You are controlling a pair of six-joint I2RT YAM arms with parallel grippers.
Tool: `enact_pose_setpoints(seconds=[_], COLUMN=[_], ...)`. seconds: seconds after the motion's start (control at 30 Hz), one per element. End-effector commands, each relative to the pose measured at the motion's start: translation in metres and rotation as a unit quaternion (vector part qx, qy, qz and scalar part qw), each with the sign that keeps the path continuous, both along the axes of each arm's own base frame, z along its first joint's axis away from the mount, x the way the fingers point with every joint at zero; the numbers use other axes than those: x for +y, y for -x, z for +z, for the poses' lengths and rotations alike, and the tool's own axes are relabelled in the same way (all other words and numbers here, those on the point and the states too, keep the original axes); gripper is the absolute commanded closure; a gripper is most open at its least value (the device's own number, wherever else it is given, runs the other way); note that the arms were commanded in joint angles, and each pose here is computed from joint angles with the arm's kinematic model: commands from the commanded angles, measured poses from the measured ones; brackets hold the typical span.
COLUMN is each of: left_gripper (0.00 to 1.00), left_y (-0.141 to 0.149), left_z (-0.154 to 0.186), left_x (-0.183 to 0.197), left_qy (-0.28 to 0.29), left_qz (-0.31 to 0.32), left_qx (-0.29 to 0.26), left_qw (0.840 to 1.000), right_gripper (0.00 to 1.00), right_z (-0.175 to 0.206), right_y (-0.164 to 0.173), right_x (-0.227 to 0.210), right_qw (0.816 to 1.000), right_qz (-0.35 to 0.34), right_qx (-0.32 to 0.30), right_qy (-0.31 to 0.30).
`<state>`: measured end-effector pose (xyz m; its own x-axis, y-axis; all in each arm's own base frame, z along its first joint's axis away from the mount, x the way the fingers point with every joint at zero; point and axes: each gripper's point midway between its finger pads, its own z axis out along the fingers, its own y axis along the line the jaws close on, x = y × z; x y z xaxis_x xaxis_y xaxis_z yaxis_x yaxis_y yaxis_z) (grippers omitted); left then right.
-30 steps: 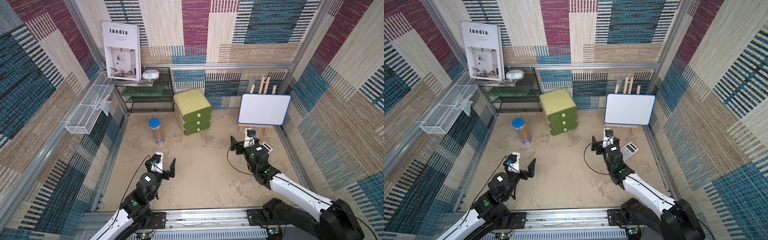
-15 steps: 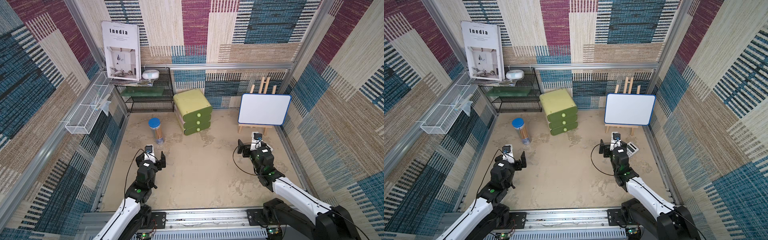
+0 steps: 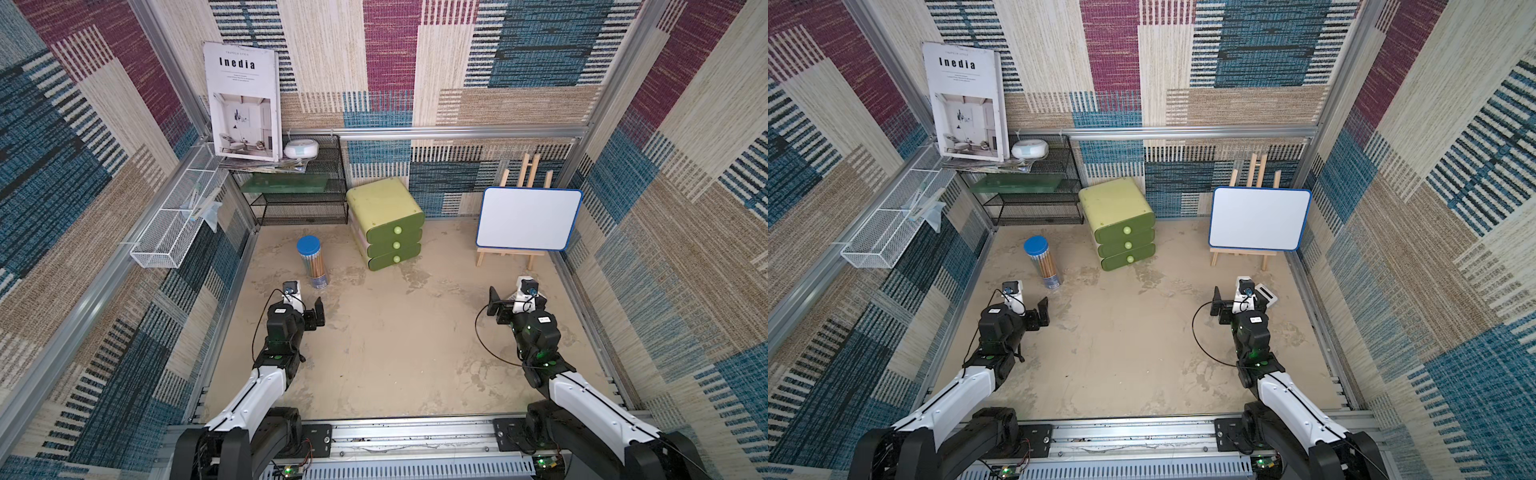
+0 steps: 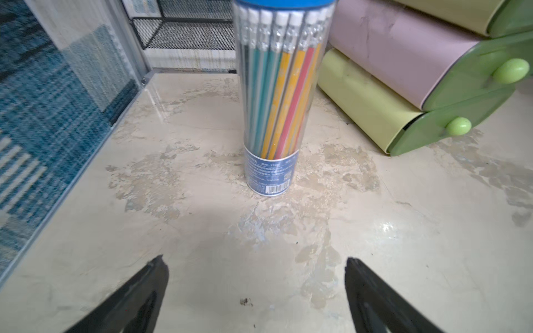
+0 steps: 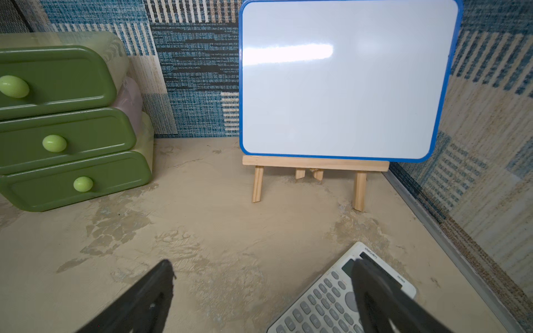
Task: Place the wired earphones into the drawer by color
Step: Reset both arms
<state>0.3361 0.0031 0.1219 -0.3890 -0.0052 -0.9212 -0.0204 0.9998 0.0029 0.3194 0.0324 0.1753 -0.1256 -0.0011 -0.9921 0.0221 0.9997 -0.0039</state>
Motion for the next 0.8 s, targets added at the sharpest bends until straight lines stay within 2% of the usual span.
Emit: enact_pose_setpoints(seconds=[0.0, 0.17, 0.33, 0.6, 0.77], left_gripper=[0.01, 0.01, 0.01, 0.01, 0.01], left_y=[-0.019, -0.045, -0.061, -0.065, -0.065], left_z=[0.011, -0.001, -0.028, -0.032, -0.031], left_x=[-0.008, -0.015, -0.022, -0.002, -0.002], left_qy=[0.004, 0.016, 0.021, 0.020, 0.017], left_qz=[-0.041, -0.081, -0.108, -0.045, -0.042], left_qx=[-0.035, -0.045, -0.016, 0.003, 0.003], left_qw=[0.999, 0.996, 0.994, 0.999, 0.999], right_gripper=[0.01, 0.01, 0.01, 0.01, 0.01], right_z=[0.016, 0.019, 0.015, 0.005, -0.003], right_y=[-0.004, -0.007, -0.015, -0.027, -0.032], right_x=[-0.001, 0.006, 0.005, -0.005, -0.012], right_qw=[0.999, 0.998, 0.999, 0.999, 0.999], right_qz=[-0.001, 0.025, 0.025, 0.012, 0.007], right_qx=[-0.033, -0.045, -0.034, -0.017, -0.007], right_qy=[0.006, 0.020, 0.033, 0.040, 0.040])
